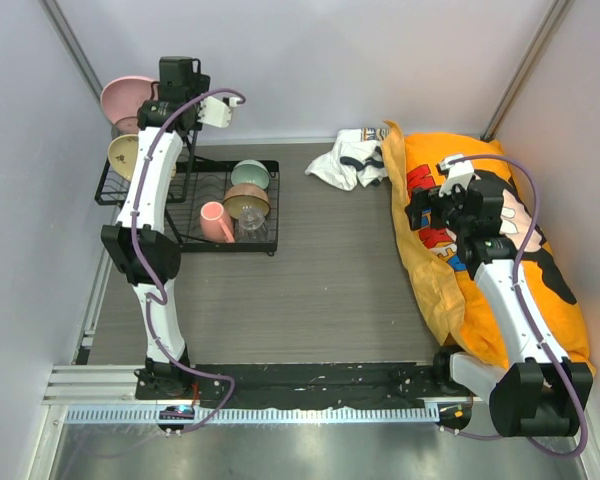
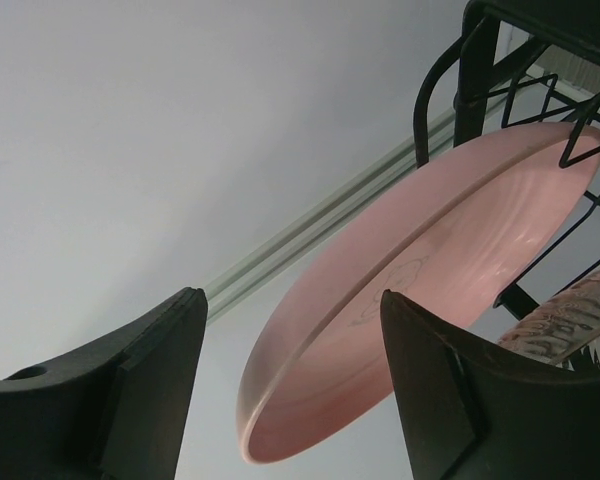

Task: Unload the mixed dishes from the dish rack
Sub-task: Pick up the plate from the dish rack.

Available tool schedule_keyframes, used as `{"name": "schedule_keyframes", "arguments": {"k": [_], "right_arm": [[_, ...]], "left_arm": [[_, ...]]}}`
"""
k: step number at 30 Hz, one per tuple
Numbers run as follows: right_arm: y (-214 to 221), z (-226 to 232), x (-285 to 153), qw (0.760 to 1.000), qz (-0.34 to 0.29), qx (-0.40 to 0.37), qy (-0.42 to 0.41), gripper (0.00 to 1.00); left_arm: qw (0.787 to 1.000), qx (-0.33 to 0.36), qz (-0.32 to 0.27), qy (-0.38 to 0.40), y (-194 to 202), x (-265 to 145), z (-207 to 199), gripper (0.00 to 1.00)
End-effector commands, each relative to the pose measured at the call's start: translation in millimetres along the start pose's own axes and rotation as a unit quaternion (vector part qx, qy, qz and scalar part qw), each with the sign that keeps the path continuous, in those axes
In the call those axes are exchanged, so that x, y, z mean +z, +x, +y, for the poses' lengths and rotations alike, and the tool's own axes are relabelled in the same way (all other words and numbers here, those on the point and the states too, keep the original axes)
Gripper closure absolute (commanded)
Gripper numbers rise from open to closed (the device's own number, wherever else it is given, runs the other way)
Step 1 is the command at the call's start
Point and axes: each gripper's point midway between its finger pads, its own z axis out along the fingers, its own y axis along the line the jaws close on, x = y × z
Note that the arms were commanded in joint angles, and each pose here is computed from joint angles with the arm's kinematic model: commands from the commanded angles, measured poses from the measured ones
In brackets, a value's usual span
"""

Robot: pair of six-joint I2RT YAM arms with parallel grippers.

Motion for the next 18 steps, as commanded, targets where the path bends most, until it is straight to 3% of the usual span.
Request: {"name": "schedule_keyframes", "arguments": {"k": [1,10,18], "right_arm": [[-24.2,-2.2,-1.6,1.0,-0.026,-0.013,-0.002,0.01],[-25.5,-2.7,-1.7,1.0,-0.027,-0.015,-0.001,0.0],[-23.9,-2.7,-0.8,1.0,-0.023,-0.016,-0.002,0.0]], "left_arm": [[0.999,-0.008,0.031,-0.039,21.3,-16.7,24.0,0.27],[0.998,-0.007,0.039,-0.046,24.2,-19.5,25.4,0.4],[0.997,-0.004,0.052,-0.059,27.8,-17.8,29.4,0.59]]}}
